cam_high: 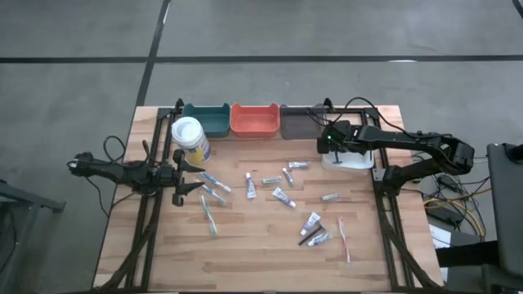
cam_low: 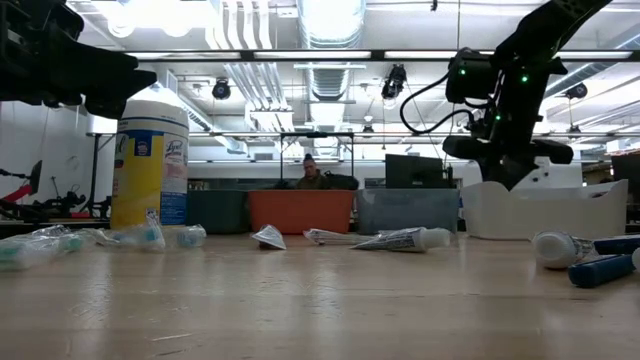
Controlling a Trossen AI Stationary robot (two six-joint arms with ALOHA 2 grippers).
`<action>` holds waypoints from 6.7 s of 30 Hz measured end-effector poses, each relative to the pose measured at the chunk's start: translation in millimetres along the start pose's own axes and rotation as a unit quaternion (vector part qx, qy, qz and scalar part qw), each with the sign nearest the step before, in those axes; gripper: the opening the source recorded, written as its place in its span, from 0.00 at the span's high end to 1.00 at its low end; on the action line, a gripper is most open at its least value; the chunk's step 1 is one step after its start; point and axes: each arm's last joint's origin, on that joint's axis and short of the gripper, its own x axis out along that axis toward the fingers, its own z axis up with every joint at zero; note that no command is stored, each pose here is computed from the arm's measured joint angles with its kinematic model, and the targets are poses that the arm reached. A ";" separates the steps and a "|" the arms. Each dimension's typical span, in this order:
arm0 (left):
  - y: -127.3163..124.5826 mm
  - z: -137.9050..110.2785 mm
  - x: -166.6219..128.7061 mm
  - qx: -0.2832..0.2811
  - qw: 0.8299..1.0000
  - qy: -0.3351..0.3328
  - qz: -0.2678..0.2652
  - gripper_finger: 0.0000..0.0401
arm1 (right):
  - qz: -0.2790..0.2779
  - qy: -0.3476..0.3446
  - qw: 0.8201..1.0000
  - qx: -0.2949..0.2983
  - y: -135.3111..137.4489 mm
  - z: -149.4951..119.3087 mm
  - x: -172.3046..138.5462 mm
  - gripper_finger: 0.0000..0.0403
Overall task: Pick & Place Travel size toiletries
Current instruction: Put the top razor into the white bin, then put the razor into the white bin
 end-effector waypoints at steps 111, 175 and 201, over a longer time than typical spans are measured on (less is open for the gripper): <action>-0.2 -0.5 0.4 0.001 1.000 0.003 0.000 0.48 | 0.226 0.086 0.693 -0.679 96.5 -263.7 -106.6 0.75; -0.2 -0.5 0.4 0.001 1.000 0.003 0.000 0.48 | 0.270 0.150 0.777 -0.549 130.7 -210.7 -104.7 0.93; -0.3 -1.0 0.7 0.002 1.000 0.006 0.000 0.48 | 0.216 0.048 0.855 -0.469 108.1 -106.7 -116.4 0.91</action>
